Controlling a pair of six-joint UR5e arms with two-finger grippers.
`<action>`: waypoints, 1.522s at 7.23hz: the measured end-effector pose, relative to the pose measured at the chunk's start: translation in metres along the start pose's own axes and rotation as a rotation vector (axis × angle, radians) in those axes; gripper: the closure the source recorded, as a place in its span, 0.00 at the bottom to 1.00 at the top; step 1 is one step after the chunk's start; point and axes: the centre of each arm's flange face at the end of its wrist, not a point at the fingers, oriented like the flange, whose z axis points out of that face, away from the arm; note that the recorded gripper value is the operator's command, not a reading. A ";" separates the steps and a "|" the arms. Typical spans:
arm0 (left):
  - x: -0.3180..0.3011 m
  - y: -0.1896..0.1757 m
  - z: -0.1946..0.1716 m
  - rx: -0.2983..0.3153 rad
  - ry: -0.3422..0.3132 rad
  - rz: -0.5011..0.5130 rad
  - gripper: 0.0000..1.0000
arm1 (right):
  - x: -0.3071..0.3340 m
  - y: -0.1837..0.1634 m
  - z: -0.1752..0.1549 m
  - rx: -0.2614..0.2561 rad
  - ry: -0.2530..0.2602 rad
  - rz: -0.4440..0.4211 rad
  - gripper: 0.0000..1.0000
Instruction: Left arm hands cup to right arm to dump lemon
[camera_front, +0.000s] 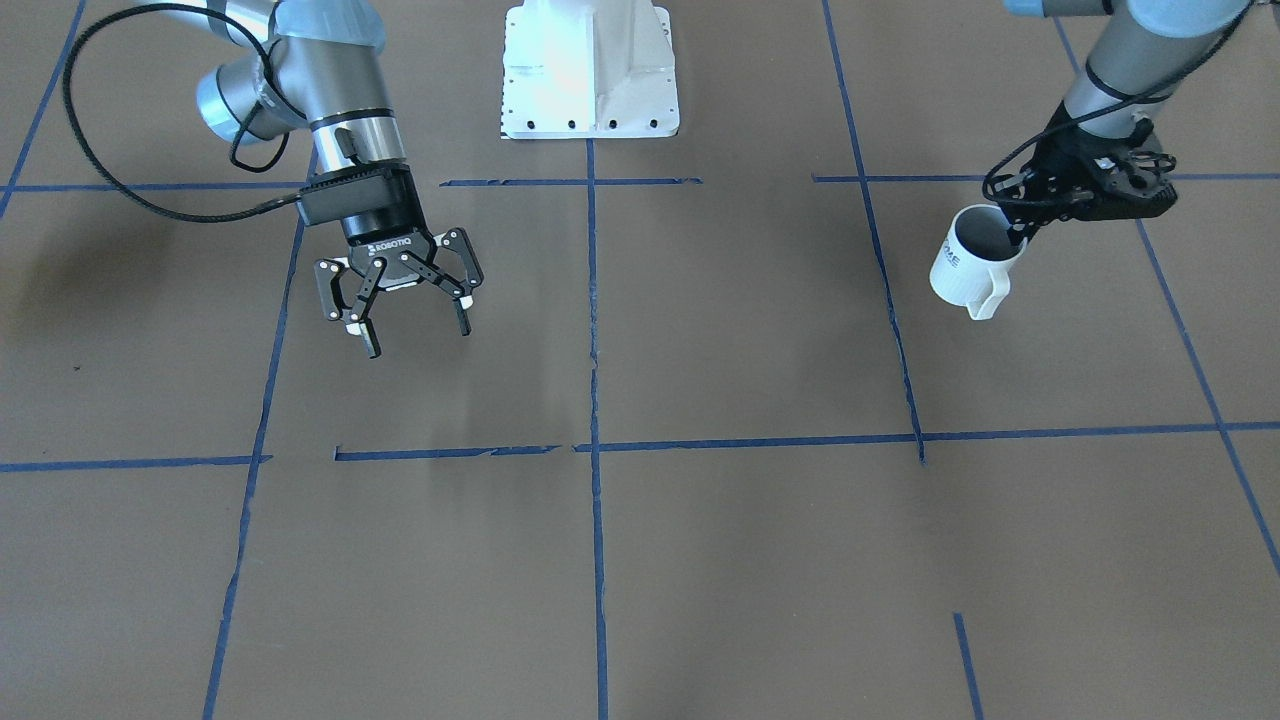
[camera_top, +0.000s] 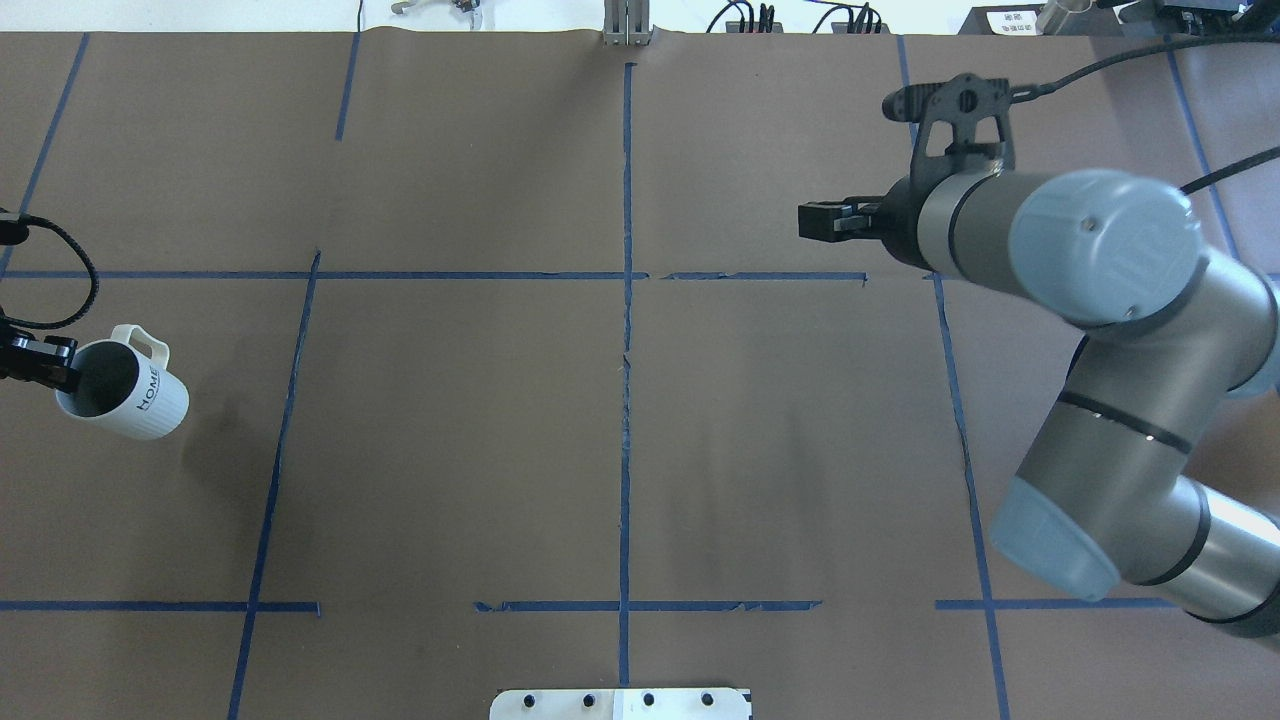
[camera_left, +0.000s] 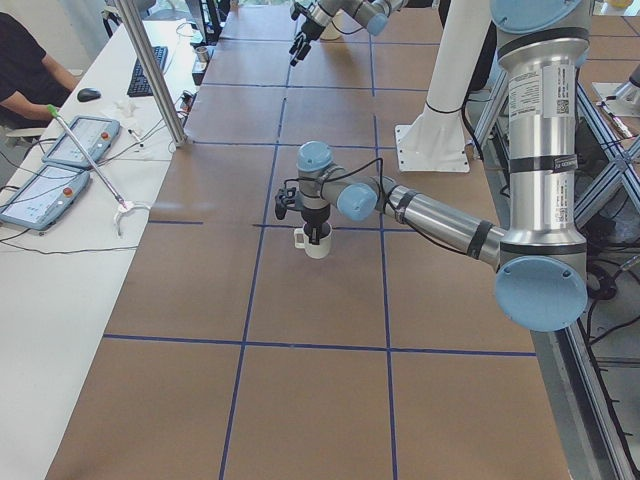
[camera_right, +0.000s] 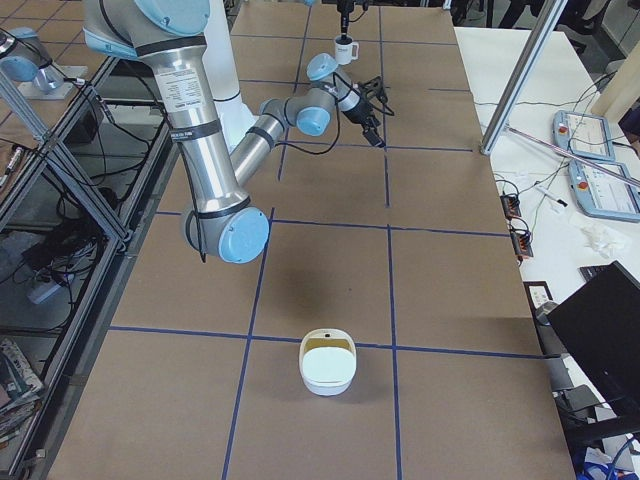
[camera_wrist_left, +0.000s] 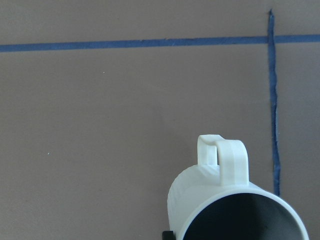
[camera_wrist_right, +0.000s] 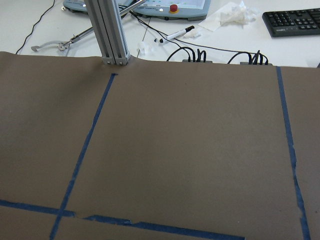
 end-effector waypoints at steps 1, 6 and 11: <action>-0.011 0.000 0.007 -0.023 0.023 -0.001 0.97 | 0.011 -0.010 -0.009 -0.054 -0.016 0.021 0.01; -0.065 -0.013 0.024 -0.041 0.030 -0.065 0.74 | 0.018 -0.016 -0.014 -0.108 -0.008 0.043 0.01; -0.080 -0.033 0.016 0.026 0.059 -0.079 0.00 | 0.018 -0.017 -0.021 -0.109 -0.005 0.044 0.01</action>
